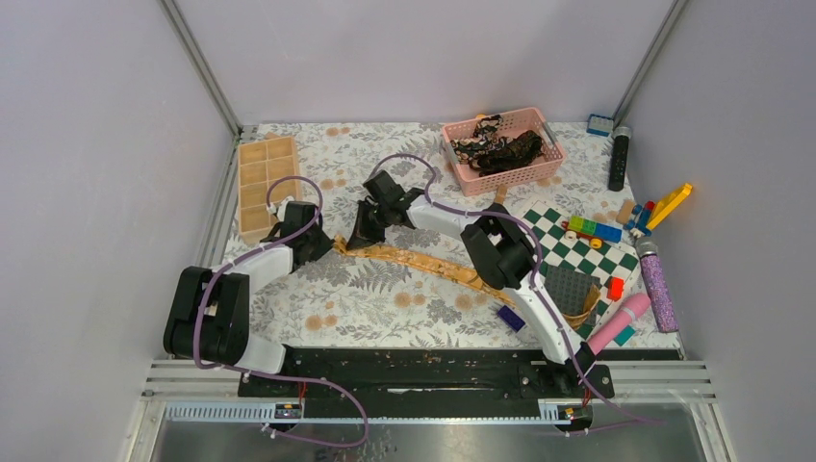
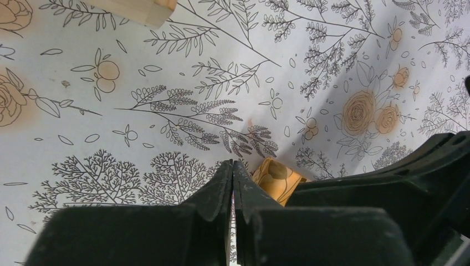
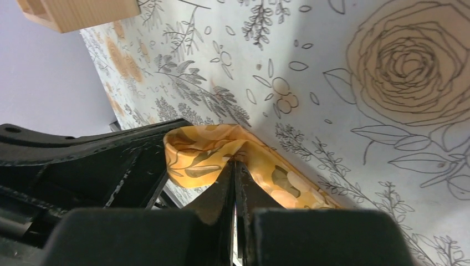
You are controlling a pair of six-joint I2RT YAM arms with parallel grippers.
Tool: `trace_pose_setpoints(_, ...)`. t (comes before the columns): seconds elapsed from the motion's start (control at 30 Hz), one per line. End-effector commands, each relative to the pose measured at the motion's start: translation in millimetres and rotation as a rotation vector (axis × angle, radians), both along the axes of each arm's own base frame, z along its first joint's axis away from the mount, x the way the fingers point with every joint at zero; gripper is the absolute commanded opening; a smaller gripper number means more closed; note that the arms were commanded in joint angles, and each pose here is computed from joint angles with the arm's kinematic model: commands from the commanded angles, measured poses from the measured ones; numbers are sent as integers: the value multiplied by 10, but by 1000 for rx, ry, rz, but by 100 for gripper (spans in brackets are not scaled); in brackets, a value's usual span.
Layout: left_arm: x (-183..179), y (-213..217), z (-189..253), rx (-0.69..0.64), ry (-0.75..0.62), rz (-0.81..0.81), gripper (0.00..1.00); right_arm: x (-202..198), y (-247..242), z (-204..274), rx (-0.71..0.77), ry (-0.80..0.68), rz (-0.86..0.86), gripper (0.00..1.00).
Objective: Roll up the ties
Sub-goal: Roll the tie at the center of the board.
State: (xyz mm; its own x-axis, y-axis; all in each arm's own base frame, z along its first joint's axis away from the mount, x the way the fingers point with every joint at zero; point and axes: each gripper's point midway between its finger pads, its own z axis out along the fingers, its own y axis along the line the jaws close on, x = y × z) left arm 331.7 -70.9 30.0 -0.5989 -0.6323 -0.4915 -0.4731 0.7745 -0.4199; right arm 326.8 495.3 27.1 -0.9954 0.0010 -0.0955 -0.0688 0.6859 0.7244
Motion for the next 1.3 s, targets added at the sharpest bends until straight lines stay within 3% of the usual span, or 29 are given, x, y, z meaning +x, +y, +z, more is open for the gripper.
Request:
trace_pose_setpoints(0.0,121,-17,190,-15,-82,-5,0,58,56,44,-14,-28,-2,0)
trace_pose_setpoints(0.8,184,-370,361,-132,-198,-176,0,39,142,-6,-9,-21,14,0)
trace_pose_setpoints(1.0,171,-382,352,-126,-197,-191,0,52,73,83,-21,-61,14,0)
trace_pose_setpoints(1.27,182,-382,361,-119,-201,-197,0,139,-112,383,-41,-173,-11,8)
